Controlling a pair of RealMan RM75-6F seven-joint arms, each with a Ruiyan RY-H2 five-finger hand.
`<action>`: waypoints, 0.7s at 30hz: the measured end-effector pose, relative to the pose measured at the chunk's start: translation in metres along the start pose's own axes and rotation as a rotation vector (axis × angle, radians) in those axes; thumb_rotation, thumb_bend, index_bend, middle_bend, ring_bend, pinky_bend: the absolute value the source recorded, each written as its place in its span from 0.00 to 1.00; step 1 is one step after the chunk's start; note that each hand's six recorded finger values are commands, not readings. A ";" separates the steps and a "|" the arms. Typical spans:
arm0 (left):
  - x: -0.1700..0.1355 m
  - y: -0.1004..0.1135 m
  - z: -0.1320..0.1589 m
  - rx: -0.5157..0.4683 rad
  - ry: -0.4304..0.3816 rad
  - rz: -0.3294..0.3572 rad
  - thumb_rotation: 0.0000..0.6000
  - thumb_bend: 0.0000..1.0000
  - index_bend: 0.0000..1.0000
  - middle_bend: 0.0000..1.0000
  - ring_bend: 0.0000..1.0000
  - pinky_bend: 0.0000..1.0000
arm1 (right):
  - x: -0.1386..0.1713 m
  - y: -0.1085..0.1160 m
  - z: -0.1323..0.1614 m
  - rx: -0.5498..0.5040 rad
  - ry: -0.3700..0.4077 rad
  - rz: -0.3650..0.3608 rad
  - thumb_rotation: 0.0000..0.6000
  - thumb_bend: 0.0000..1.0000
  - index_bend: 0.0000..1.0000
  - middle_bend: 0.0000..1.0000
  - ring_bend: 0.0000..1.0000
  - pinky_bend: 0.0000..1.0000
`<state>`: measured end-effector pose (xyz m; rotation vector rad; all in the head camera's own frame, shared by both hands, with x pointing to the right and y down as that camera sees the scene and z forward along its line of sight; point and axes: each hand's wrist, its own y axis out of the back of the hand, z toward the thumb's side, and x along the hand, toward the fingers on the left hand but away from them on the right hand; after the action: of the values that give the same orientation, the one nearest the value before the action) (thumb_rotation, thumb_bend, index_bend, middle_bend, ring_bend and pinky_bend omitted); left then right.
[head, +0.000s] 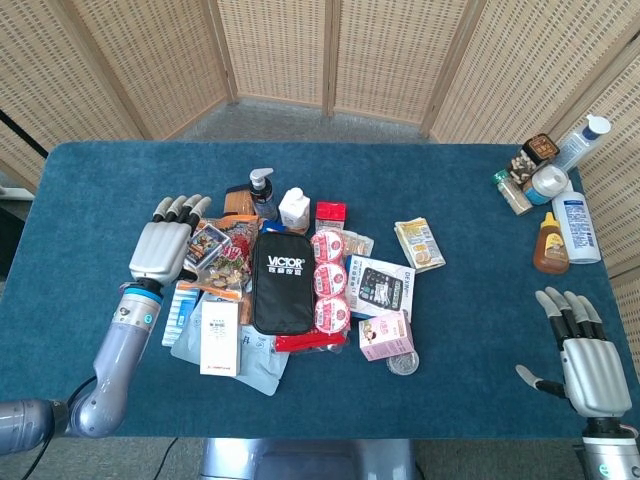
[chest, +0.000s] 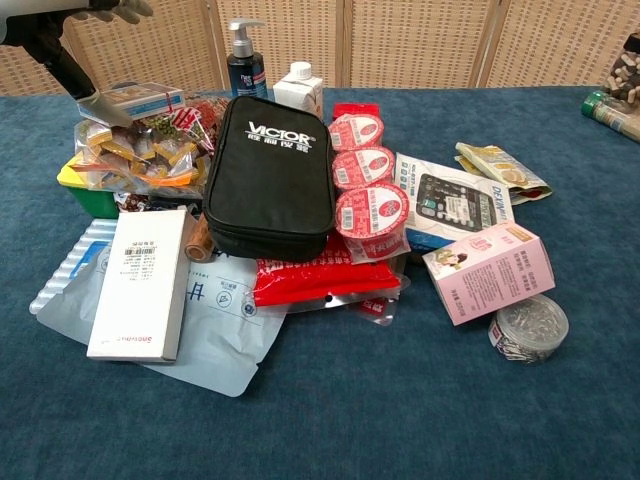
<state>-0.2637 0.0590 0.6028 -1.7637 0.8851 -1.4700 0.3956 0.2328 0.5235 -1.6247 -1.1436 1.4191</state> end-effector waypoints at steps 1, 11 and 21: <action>0.001 -0.001 -0.001 0.000 0.005 -0.003 1.00 0.00 0.00 0.00 0.00 0.00 | 0.000 0.000 0.000 0.000 0.001 0.001 1.00 0.00 0.00 0.00 0.00 0.00; 0.011 -0.004 -0.001 0.024 0.033 0.004 1.00 0.00 0.00 0.00 0.00 0.00 | 0.000 -0.001 -0.001 -0.001 -0.004 0.003 1.00 0.00 0.00 0.00 0.00 0.00; 0.015 -0.008 -0.014 0.029 0.064 -0.016 1.00 0.00 0.00 0.00 0.00 0.00 | 0.000 -0.002 0.001 -0.002 0.001 0.008 1.00 0.00 0.00 0.00 0.00 0.00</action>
<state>-0.2749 0.0497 0.6197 -1.7145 0.8802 -1.5495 0.3946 0.2335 0.5249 -1.6333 -1.1397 1.4225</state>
